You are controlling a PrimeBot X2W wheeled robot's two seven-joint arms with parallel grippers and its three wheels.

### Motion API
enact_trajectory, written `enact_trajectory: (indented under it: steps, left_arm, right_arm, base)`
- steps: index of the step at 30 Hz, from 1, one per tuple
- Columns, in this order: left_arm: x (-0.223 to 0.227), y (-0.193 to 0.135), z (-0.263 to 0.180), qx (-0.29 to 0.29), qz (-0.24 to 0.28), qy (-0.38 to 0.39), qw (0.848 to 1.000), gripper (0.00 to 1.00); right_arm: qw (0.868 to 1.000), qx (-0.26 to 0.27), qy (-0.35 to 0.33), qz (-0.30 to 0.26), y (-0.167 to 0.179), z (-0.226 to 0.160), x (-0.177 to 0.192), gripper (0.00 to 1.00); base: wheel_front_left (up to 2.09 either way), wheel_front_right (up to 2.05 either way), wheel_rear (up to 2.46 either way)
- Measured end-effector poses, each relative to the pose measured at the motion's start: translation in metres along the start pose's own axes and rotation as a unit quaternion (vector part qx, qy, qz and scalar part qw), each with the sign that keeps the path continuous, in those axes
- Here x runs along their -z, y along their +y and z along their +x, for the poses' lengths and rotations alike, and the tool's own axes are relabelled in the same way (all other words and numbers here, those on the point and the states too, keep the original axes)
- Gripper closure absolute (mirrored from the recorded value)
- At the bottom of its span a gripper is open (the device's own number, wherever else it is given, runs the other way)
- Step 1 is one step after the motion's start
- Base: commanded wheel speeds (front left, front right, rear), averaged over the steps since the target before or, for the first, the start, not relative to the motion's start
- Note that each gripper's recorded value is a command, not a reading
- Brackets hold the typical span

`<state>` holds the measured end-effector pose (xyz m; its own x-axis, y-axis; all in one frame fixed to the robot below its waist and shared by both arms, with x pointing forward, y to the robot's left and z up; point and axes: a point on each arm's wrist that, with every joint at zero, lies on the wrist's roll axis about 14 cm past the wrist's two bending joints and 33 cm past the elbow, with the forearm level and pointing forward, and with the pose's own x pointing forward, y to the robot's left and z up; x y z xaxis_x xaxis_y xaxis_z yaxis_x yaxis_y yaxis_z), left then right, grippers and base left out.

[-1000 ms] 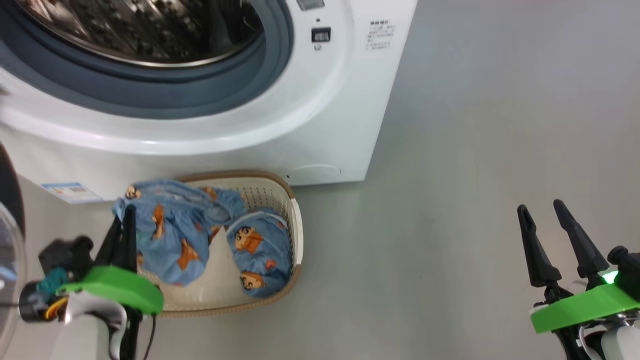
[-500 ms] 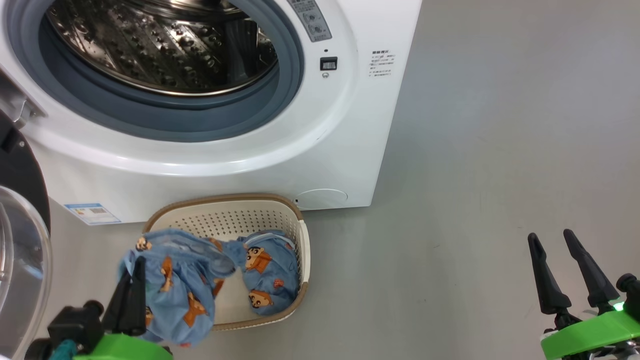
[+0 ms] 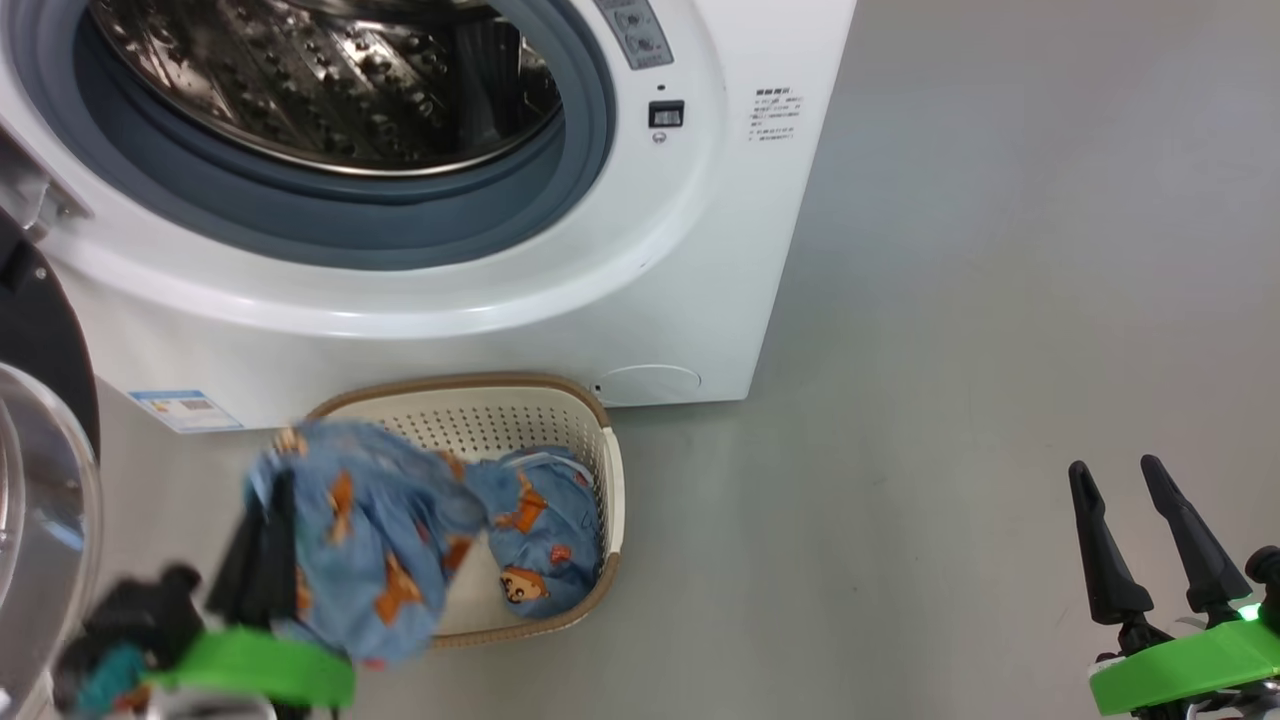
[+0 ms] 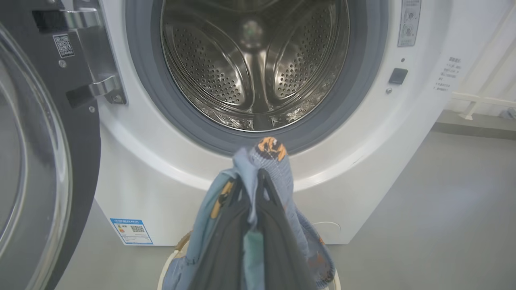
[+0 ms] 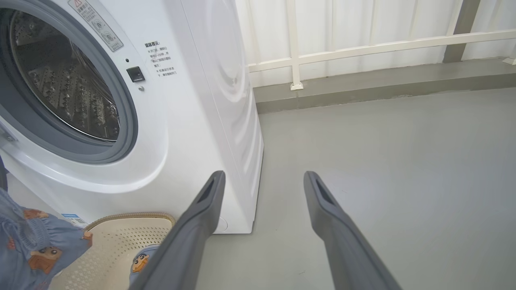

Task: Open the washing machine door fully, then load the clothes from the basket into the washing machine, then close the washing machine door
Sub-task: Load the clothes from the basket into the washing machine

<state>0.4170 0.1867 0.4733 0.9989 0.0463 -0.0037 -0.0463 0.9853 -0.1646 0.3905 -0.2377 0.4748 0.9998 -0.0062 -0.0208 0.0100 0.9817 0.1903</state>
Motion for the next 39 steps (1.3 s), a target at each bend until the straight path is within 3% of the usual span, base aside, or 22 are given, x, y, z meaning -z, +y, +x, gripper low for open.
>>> enact_trajectory:
  steps: [9,17,29,39]
  left_arm:
    - [-0.070,-0.015,0.068,0.023,-0.004,-0.107,0.994,1.00]
    - [-0.100,-0.035,0.121,0.043,0.007,-0.144,0.989,1.00]
    - [-0.058,-0.070,0.197,0.074,0.027,-0.081,0.994,1.00]
    - [0.010,-0.081,0.236,0.081,0.030,0.014,0.996,1.00]
  right_arm:
    - [1.000,0.001,0.016,0.004,0.001,0.003,0.012,0.00]
    - [1.000,-0.003,0.014,0.006,0.004,0.017,0.014,0.00]
    - [0.999,0.015,0.030,0.014,-0.004,0.028,0.030,0.00]
    - [0.998,0.038,0.039,0.013,-0.016,0.031,0.039,0.00]
  base:
    - [0.00,0.00,0.00]
    - [0.00,0.00,0.00]
    - [0.00,0.00,0.00]
    - [0.00,0.00,0.00]
